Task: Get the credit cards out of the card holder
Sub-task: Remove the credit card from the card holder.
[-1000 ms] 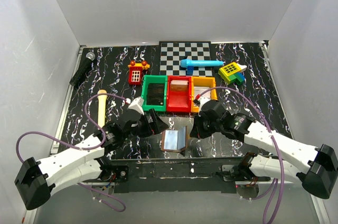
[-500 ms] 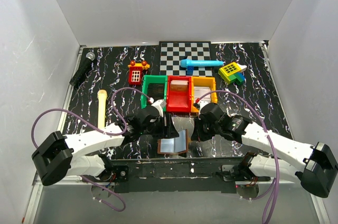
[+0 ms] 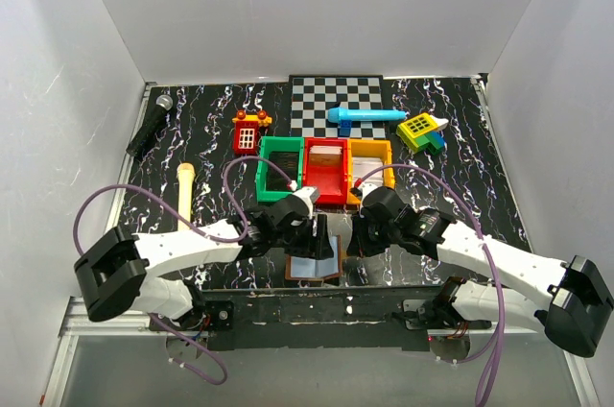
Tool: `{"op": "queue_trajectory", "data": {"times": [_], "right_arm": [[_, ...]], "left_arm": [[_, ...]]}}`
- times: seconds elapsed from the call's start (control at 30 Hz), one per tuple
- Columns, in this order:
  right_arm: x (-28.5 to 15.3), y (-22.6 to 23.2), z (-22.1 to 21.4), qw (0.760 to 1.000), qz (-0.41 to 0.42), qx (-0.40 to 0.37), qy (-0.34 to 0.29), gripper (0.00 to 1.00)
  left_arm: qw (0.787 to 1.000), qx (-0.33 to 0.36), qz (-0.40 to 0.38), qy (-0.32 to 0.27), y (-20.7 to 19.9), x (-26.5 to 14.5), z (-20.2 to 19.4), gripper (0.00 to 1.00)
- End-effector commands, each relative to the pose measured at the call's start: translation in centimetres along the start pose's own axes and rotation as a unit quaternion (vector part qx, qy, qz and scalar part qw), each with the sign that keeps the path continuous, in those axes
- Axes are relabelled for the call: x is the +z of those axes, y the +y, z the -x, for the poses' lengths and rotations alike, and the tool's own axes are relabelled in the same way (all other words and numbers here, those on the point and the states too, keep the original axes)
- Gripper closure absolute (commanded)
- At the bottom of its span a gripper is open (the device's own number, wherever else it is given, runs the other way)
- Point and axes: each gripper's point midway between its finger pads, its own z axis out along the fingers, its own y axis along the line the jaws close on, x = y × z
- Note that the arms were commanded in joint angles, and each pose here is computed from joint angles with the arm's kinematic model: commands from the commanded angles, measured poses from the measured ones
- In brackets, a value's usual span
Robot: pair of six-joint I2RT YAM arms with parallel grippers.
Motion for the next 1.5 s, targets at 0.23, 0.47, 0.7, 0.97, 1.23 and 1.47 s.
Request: {"op": "queue_trajectory", "data": {"times": [0.23, 0.47, 0.7, 0.97, 1.23, 1.47], "right_arm": [[-0.8, 1.6, 1.4, 0.999, 0.025, -0.005, -0.021, 0.99], [-0.9, 1.8, 1.5, 0.999, 0.031, -0.004, -0.025, 0.99], [-0.9, 1.7, 1.4, 0.999, 0.031, -0.004, -0.025, 0.99], [-0.9, 1.8, 1.3, 0.999, 0.032, -0.006, -0.023, 0.99], [-0.9, 2.0, 1.3, 0.999, 0.035, -0.004, -0.024, 0.99], [-1.2, 2.0, 1.4, 0.999, 0.033, -0.005, -0.026, 0.99]], "left_arm": [[0.998, 0.036, 0.039, 0.017, -0.5, 1.8, -0.4, 0.38], [0.998, 0.036, 0.049, 0.006, -0.4, 2.0, 0.0, 0.39], [0.999, 0.039, 0.036, -0.007, -1.3, 1.5, 0.5, 0.38], [0.998, 0.047, 0.028, -0.014, -2.1, 1.3, 0.7, 0.38], [0.998, 0.053, 0.041, 0.001, -1.7, 1.9, 0.1, 0.38], [0.997, 0.047, 0.055, 0.016, -1.0, 2.5, -0.6, 0.41]]}}
